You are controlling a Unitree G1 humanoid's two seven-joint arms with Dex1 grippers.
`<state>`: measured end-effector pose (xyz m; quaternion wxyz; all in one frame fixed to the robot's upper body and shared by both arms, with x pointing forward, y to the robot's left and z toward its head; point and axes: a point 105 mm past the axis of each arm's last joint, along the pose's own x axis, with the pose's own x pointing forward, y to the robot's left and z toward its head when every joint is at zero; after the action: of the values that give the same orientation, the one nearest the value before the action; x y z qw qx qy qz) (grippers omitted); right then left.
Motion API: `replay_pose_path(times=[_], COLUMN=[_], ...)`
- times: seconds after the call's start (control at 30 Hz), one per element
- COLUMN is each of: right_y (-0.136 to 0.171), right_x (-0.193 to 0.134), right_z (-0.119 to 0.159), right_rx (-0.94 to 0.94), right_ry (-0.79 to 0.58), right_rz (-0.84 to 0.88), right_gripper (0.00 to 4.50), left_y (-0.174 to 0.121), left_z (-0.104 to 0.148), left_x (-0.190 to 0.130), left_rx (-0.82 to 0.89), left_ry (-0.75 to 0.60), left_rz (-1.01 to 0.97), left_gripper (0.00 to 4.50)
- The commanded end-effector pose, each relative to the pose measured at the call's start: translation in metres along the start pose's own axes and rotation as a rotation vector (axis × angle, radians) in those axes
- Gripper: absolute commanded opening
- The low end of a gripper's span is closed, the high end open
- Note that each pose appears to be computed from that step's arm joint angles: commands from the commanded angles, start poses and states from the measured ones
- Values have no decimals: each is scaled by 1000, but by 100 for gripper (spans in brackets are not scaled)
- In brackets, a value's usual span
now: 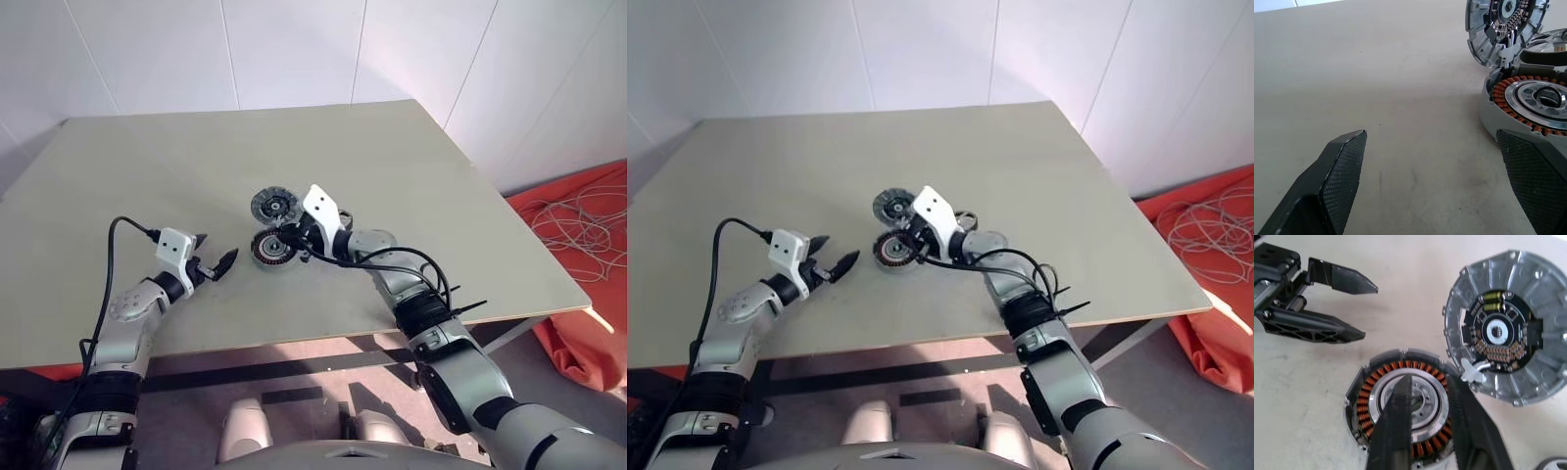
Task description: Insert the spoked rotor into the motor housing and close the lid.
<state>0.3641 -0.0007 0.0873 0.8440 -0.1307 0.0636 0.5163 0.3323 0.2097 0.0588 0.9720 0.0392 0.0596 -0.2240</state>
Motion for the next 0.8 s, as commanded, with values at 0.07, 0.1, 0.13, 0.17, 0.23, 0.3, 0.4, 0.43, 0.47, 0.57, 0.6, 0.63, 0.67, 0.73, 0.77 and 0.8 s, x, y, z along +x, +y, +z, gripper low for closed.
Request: replay_pose_path(times=[0.07,0.1,0.13,0.17,0.23,0.3,0.4,0.43,0.47,0.57,0.6,0.63,0.67,0.73,0.77,0.8], right_y=[0,0,1,1,3,3,5,6,7,10,11,12,13,14,15,15], right_x=[-1,-1,-1,-1,0,0,4,5,6,9,10,11,12,14,16,19], right_z=[18,18,18,17,16,15,13,12,12,10,9,8,7,5,4,4], right_rx=[-33,-31,-27,-19,-9,-9,-14,-19,-24,-24,-24,-23,-22,-19,-18,-18], right_ry=[-47,-46,-45,-47,-45,-40,-27,-21,-15,-6,-2,0,3,8,10,12], right_rz=[2,4,4,8,20,22,23,26,30,40,43,45,47,49,50,50], right_gripper=[105,105,105,86,43,3,3,3,3,3,3,3,3,3,3,3], left_y=[1,1,1,1,1,1,1,1,2,3,3,4,4,4,5,5], left_z=[19,20,20,20,20,20,20,19,19,18,18,17,17,16,16,16], left_x=[2,2,2,1,1,1,0,0,0,-1,-1,-1,-2,-2,-3,-3], left_rx=[34,34,34,34,34,34,34,34,34,34,35,35,35,36,36,37], left_ry=[-54,-55,-55,-55,-54,-53,-52,-51,-51,-49,-48,-48,-48,-46,-46,-45], left_rz=[5,5,5,6,7,8,9,10,10,13,14,15,16,18,19,20], left_gripper=[450,450,450,450,450,450,450,450,450,450,450,450,450,450,450,450])
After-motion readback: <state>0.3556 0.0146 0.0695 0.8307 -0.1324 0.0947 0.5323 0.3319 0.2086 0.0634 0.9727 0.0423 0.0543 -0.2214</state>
